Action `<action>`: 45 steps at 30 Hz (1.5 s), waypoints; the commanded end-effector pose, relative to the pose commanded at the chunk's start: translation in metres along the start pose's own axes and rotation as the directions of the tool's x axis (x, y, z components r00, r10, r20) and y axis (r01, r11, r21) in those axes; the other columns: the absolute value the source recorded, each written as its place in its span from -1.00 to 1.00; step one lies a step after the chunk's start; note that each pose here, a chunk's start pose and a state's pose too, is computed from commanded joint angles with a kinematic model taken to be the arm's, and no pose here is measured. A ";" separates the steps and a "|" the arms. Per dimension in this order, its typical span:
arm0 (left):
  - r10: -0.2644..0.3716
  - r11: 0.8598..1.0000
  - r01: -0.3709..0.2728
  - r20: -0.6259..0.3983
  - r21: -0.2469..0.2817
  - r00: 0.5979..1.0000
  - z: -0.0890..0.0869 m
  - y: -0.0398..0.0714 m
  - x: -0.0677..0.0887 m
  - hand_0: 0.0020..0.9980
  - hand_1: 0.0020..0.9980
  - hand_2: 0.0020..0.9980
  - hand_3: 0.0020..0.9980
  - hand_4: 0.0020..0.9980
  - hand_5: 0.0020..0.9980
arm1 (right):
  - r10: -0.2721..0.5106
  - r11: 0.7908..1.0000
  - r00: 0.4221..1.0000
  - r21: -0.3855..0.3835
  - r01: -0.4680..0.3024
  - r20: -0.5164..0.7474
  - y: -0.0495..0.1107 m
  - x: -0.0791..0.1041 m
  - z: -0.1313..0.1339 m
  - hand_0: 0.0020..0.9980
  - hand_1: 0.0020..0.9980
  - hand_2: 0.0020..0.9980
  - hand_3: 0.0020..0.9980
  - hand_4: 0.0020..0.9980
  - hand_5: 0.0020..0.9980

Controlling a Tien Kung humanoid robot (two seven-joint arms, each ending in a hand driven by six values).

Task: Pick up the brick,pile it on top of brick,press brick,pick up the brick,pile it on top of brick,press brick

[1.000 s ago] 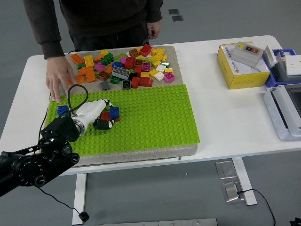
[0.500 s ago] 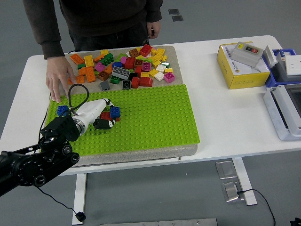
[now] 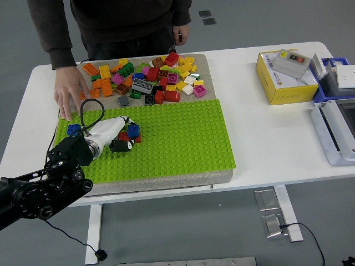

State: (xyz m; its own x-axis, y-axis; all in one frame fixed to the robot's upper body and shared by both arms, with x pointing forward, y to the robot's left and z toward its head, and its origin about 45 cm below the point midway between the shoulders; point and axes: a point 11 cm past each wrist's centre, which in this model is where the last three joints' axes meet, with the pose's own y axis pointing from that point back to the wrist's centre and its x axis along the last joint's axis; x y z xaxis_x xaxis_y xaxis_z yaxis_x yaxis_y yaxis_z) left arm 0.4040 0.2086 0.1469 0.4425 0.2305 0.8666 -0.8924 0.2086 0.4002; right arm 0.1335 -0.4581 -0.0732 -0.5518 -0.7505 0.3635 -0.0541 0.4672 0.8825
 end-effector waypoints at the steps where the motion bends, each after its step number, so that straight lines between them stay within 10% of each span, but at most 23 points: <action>1: -0.002 1.000 0.002 0.002 0.000 1.000 0.000 0.000 0.000 0.88 0.94 0.95 0.64 0.03 -0.48 | 0.000 1.000 1.000 0.000 0.000 0.000 0.000 0.000 0.000 0.17 0.05 0.03 0.36 -0.82 0.87; 45: -0.045 0.999 0.045 0.023 0.005 0.999 -0.002 0.002 0.007 0.91 0.98 1.00 0.74 0.37 -0.33 | 0.002 1.000 1.000 -0.001 -0.002 -0.002 -0.001 0.002 0.000 0.18 0.04 0.03 0.36 -0.81 0.86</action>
State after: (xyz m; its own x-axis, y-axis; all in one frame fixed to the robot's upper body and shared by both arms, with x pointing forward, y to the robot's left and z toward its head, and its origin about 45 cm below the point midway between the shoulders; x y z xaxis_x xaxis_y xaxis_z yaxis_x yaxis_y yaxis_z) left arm 0.4054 0.2128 0.1526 0.4802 0.1993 0.8542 -0.8720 0.2141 0.4402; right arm 0.1321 -0.4601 -0.0728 -0.5501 -0.7505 0.3663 -0.0520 0.4686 0.8819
